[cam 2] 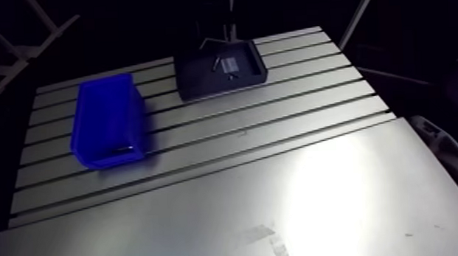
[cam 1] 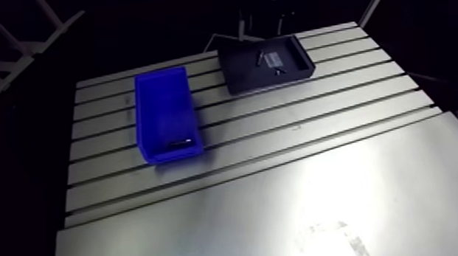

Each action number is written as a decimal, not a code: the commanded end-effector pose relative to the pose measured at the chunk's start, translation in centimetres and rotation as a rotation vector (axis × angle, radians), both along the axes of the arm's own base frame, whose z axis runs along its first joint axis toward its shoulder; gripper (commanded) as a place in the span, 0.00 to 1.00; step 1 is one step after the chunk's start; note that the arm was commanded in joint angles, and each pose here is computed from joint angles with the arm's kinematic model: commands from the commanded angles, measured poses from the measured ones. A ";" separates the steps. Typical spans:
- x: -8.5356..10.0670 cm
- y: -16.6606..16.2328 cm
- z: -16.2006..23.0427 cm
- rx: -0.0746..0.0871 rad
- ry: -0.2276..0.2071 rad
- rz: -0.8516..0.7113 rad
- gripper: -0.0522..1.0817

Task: Pick up the M10 bolt from the tray and put it into the blue bin.

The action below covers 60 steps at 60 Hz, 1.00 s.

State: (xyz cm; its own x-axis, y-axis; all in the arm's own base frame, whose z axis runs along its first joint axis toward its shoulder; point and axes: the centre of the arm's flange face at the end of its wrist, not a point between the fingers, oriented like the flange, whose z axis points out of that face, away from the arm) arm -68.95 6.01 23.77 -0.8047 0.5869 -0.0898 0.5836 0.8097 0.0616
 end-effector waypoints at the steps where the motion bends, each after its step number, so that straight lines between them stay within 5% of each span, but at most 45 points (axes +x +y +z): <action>1: -0.3 0.1 -1.7 -0.001 -0.006 0.002 0.38; 60: 0.3 -0.1 -5.2 -0.019 -0.042 0.014 0.51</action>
State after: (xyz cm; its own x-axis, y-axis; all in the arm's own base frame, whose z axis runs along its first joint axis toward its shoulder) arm -68.78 5.94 19.13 -0.8087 0.5751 -0.1236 0.5712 0.8180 0.0683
